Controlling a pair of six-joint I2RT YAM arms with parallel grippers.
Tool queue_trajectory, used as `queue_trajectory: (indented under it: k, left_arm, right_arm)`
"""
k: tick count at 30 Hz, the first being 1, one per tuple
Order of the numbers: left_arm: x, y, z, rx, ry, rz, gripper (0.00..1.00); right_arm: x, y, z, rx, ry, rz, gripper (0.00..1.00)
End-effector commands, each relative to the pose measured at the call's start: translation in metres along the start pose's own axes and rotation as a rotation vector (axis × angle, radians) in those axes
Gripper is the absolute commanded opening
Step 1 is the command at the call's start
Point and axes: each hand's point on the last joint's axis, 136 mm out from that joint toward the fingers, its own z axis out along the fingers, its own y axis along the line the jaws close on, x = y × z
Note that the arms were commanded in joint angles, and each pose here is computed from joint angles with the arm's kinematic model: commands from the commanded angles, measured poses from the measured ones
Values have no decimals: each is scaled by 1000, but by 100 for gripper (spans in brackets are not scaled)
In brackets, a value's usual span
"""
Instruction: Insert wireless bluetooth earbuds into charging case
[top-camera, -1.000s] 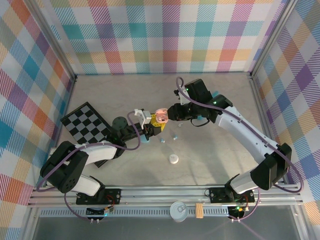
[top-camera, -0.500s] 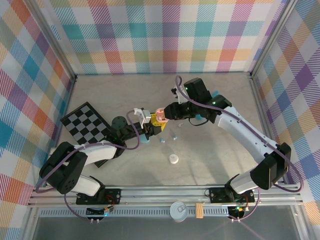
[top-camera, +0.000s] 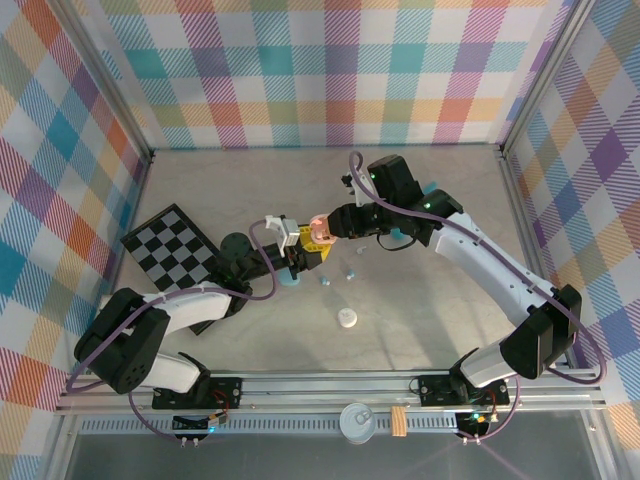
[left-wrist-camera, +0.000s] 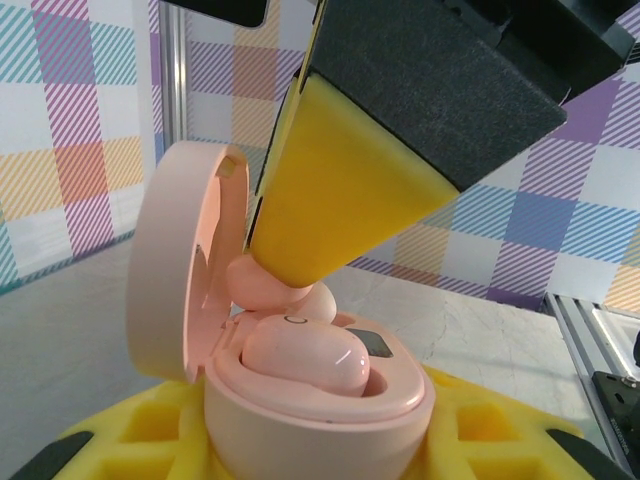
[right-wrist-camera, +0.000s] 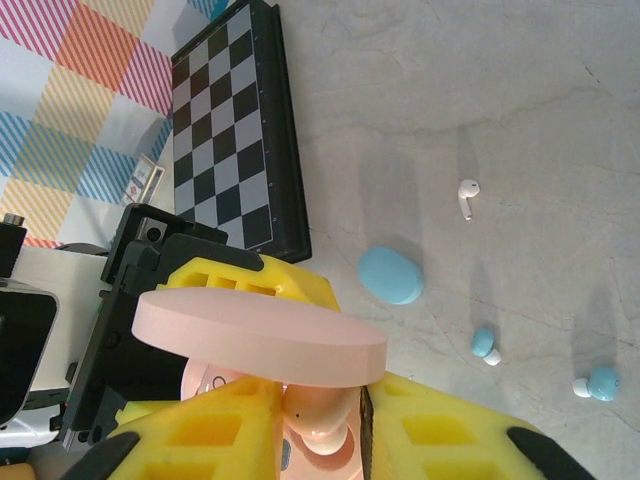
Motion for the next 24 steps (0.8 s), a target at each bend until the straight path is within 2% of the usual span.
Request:
queue_trajectory:
  k: [1,18,21,24]
  left_arm:
    - [-27,-11,1,40,-68,44,32]
    - [-32,-12,-1,38,-80,52,32]
    - [-32,-11,-1,32,-83,60,32]
    - [-31,-10,-2,23,-83,70,32]
  right_arm:
    - [1,5,3,-32,-2,-38,27]
    - [0,15,-12,-53,-24,-59,35]
    - [0,16,-18,-48,-42,-83,40]
    - [4,21,-30,-60,-76,-139,50]
